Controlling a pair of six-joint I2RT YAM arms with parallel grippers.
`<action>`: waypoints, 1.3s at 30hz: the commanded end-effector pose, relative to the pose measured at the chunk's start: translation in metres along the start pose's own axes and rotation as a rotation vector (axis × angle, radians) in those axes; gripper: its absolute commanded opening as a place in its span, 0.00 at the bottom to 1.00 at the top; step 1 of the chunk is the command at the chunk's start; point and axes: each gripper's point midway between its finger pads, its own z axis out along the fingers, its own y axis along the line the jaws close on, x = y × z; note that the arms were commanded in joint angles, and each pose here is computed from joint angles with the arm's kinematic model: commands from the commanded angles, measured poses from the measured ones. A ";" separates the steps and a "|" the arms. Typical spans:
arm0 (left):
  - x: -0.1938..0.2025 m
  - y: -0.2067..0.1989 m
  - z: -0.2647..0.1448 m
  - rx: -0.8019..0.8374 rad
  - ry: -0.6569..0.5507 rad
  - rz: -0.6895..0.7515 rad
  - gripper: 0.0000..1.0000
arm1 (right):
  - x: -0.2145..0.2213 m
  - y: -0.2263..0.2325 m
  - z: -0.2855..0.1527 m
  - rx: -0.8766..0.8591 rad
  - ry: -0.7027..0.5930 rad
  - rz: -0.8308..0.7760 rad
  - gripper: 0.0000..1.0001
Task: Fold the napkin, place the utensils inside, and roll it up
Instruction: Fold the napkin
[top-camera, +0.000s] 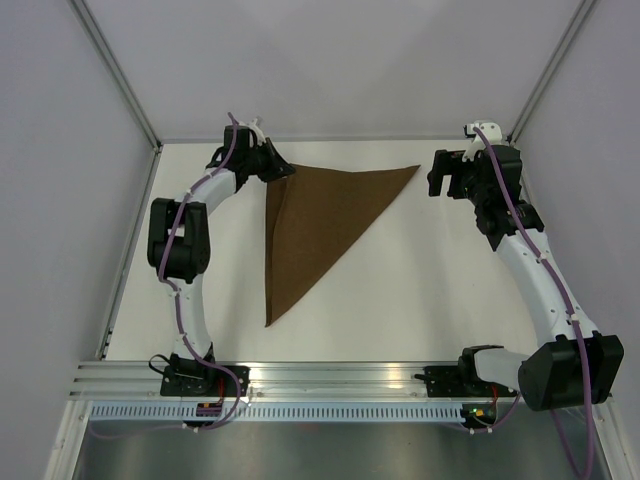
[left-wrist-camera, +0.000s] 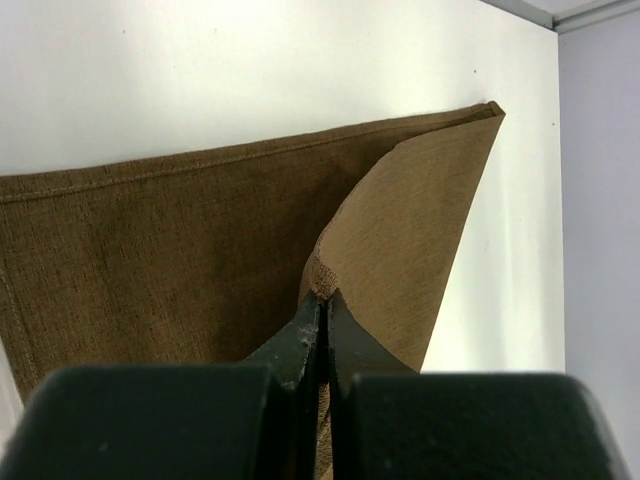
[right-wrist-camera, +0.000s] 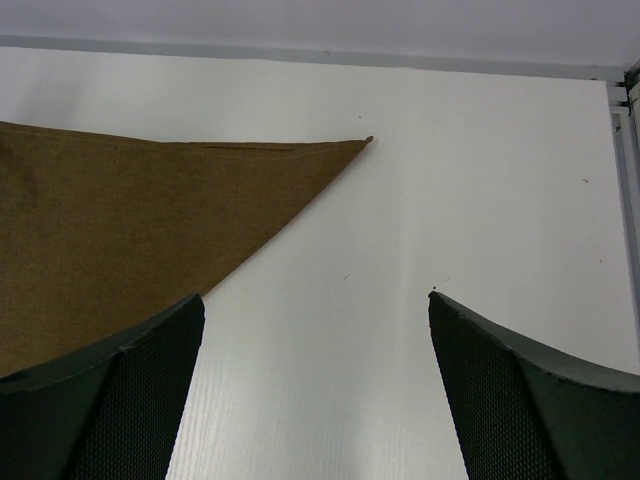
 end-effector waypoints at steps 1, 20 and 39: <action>-0.018 -0.011 -0.007 0.033 -0.018 0.031 0.02 | -0.001 -0.002 -0.002 0.019 -0.001 -0.009 0.98; -0.028 -0.004 -0.012 0.028 -0.026 0.026 0.02 | 0.001 0.000 -0.001 0.014 0.002 -0.013 0.98; -0.030 0.019 -0.004 0.008 -0.006 -0.009 0.02 | 0.002 -0.001 -0.001 0.017 0.005 -0.018 0.98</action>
